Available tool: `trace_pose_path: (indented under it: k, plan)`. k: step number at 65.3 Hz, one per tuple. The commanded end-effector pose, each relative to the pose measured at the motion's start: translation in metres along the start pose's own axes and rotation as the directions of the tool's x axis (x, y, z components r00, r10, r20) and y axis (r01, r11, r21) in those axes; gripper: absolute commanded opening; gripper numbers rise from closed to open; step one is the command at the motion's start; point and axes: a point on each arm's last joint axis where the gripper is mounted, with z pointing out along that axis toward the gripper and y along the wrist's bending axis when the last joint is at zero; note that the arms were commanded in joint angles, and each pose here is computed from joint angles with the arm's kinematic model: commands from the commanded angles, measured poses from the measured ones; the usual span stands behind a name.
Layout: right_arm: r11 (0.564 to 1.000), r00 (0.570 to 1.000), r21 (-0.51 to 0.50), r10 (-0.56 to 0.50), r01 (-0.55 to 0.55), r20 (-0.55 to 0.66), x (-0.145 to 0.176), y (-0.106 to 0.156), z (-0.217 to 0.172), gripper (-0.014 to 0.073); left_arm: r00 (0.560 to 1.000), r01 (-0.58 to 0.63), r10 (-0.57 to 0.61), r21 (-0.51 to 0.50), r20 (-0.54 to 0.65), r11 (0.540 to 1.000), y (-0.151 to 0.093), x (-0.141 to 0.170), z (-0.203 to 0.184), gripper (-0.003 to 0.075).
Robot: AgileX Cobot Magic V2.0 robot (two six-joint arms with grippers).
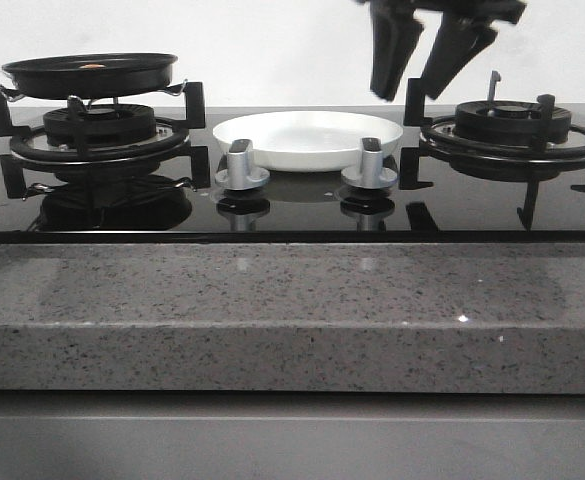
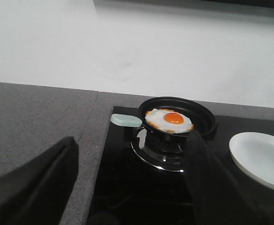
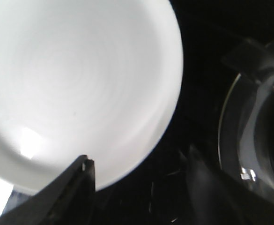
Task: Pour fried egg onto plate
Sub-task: 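Lower the right gripper onto the rim of the white plate and grasp it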
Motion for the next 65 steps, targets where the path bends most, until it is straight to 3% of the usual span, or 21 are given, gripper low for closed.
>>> trace_pose_path:
  k: [1,19,36,51,65]
  plan:
    - [0.999,0.998,0.007,0.035,-0.035,0.051,-0.007,-0.005,-0.023,0.0454,0.995,0.002,-0.003,0.008,0.097,1.0,-0.001,-0.016,0.0,0.0483]
    - [0.986,0.99,-0.087,0.143,-0.142,0.007,-0.012,-0.026,0.003,0.0454,0.995,0.002,-0.003,0.008,0.097,1.0,-0.001,-0.016,0.0,0.0483]
    - [0.969,0.984,-0.171,0.174,-0.178,-0.041,-0.011,-0.023,0.013,0.0447,0.995,0.002,-0.003,0.008,0.097,1.0,-0.001,-0.016,0.0,0.0483]
    - [0.966,0.983,-0.184,0.172,-0.18,-0.056,-0.01,-0.021,0.013,0.0218,0.995,0.002,-0.003,0.008,0.097,1.0,-0.001,-0.016,0.0,0.0483]
    - [0.966,0.984,-0.187,0.175,-0.18,-0.044,-0.011,-0.021,0.012,0.0069,0.995,0.002,-0.003,0.008,0.097,1.0,-0.001,-0.016,0.0,0.0483]
